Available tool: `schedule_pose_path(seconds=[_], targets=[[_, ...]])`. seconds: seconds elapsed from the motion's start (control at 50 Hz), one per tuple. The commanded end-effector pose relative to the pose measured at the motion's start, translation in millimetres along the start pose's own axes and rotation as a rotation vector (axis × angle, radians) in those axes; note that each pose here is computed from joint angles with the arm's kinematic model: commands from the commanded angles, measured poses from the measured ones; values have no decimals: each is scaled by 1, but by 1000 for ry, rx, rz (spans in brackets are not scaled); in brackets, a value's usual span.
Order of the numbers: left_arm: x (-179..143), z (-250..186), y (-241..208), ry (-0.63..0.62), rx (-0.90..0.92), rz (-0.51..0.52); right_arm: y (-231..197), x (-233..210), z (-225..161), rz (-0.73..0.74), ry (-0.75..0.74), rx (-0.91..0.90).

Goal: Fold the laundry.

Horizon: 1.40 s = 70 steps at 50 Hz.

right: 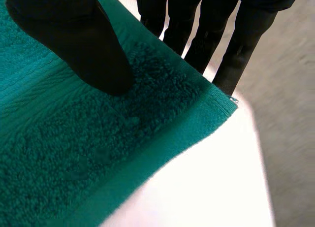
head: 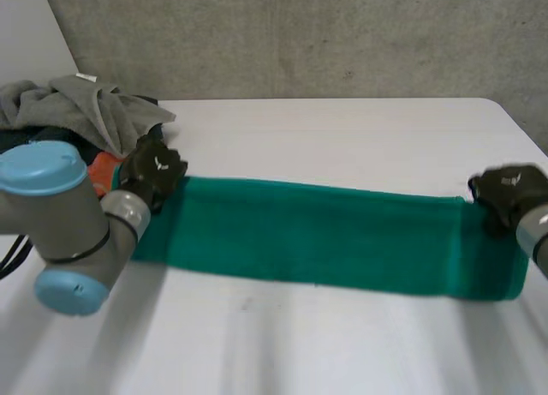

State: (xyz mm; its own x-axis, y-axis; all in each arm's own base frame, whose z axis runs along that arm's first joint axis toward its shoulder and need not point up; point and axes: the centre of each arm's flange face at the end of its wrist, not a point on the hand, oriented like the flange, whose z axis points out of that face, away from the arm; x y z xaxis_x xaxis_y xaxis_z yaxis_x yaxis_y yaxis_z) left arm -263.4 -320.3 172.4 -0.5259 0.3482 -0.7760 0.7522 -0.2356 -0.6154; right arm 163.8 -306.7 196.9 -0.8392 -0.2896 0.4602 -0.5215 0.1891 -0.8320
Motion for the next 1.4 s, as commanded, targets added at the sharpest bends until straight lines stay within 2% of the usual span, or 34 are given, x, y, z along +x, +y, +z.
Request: schedule_pose_path(seconds=[0.02,0.2,0.3,0.38,0.5,0.56,0.66,0.78,0.88,0.96,1.02,1.1,1.18,1.26,1.32,1.4], targets=[[2,59,5,-63,67,9,-3,-4,50,2,28,75],[28,99,24,-69,82,3,10,-24,112,-24,80,110],[43,98,14,-55,122,-49,0,-21,121,-10,131,126],[49,87,-2,-35,146,-78,-11,-16,109,-14,133,126],[12,55,-30,-66,177,-118,-33,-9,52,-20,8,79],[5,37,-35,-59,173,-155,-28,-16,28,-12,-75,22],[1,13,-35,-34,158,-225,13,-24,-2,38,-206,-149],[6,1,-25,-7,120,-297,43,-29,-4,68,-196,-169],[10,-1,-22,3,112,-302,51,-29,7,57,-142,-96],[11,-1,-22,0,116,-302,66,-30,22,53,-119,-106],[8,-3,-25,-8,126,-301,73,-20,28,55,-74,-139],[0,-9,-32,-25,145,-300,80,12,31,47,65,-177],[-8,-19,-38,-39,160,-300,83,61,31,-29,177,-199],[-14,-27,-42,-48,170,-301,85,102,37,-240,261,-218],[-15,-31,-43,-50,170,-303,72,95,40,-298,246,-174],[-15,-34,-42,-48,168,-309,23,39,43,-372,133,29]])
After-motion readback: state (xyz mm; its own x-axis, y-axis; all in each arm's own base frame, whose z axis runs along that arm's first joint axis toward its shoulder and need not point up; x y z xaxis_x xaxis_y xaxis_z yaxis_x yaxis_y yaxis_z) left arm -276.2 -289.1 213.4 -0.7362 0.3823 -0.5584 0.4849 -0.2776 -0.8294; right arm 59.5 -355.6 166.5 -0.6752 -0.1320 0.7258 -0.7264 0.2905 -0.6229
